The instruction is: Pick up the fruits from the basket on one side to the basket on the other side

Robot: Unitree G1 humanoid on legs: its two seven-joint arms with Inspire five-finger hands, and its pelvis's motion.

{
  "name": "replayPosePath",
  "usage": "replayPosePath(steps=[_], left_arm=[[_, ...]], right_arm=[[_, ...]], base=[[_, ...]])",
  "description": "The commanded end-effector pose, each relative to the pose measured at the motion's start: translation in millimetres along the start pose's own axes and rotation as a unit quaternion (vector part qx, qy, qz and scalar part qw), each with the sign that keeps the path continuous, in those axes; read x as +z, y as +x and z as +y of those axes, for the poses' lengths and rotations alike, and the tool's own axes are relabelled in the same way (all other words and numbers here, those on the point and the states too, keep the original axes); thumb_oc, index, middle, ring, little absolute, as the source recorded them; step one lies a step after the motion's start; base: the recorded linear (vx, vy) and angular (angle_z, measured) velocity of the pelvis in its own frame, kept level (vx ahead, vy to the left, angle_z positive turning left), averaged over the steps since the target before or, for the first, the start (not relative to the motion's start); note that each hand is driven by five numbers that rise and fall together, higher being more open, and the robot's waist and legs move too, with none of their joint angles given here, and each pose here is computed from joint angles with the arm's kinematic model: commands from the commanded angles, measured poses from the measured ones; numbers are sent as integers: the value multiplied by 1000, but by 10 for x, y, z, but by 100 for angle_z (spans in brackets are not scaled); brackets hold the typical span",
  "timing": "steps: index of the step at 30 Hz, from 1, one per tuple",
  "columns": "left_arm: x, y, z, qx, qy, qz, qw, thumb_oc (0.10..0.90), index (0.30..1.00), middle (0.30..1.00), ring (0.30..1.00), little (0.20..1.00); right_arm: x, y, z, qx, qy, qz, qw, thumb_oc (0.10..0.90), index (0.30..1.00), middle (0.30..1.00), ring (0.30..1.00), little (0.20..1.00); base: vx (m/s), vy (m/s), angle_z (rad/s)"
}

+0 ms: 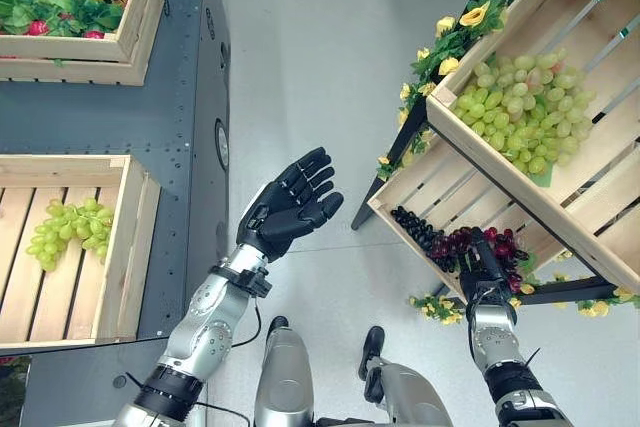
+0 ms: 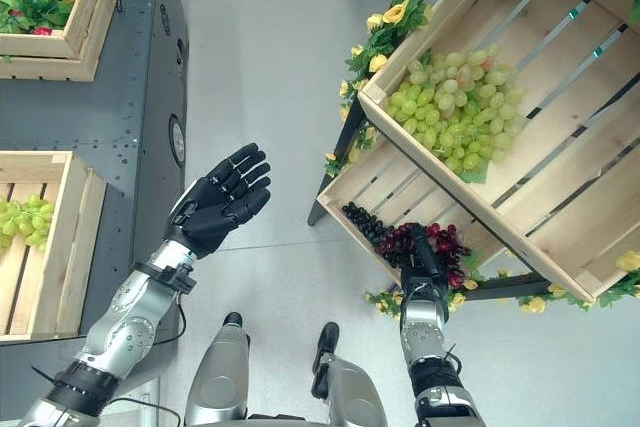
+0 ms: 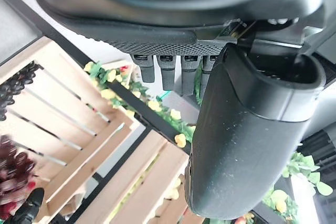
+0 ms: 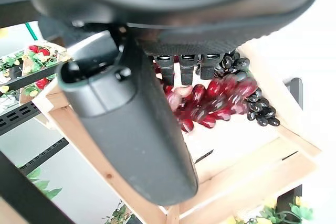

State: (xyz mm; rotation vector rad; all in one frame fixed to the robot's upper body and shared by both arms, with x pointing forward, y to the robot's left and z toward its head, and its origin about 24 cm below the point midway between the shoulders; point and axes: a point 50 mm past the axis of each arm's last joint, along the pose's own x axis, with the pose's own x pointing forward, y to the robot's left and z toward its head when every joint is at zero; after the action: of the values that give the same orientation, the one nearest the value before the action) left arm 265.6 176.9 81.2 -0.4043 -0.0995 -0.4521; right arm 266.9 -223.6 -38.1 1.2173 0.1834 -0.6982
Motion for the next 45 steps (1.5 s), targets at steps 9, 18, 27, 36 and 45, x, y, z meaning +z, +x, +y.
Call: replayPosePath(steps=[9, 18, 27, 36, 45], left_arm=[[207, 40, -410, -141, 5, -47, 989, 800, 900, 900, 900, 900], [229, 39, -410, -151, 7, -40, 988, 800, 900, 900, 900, 900], [86, -113, -385, -109, 0, -33, 994, 800, 900, 900, 900, 900], [19, -399, -217, -38, 10, -56, 998, 800, 900, 900, 900, 900], [90, -462, -182, -10, 24, -93, 995, 800, 900, 900, 900, 900]], right_arm=[[423, -2, 384, 83, 8, -111, 990, 800, 900, 900, 900, 900], [495, -24, 550, 115, -83, -128, 982, 800, 900, 900, 900, 900], [50, -317, 655, 291, -264, -32, 919, 800, 900, 900, 900, 900], [-209, -773, 635, 449, -309, 50, 837, 800, 900, 900, 900, 900], [-270, -1027, 715, 549, -296, 63, 779, 800, 900, 900, 900, 900]], base=[[18, -2, 0], [-8, -7, 0], [65, 51, -2], [46, 166, -6], [-65, 215, 4]])
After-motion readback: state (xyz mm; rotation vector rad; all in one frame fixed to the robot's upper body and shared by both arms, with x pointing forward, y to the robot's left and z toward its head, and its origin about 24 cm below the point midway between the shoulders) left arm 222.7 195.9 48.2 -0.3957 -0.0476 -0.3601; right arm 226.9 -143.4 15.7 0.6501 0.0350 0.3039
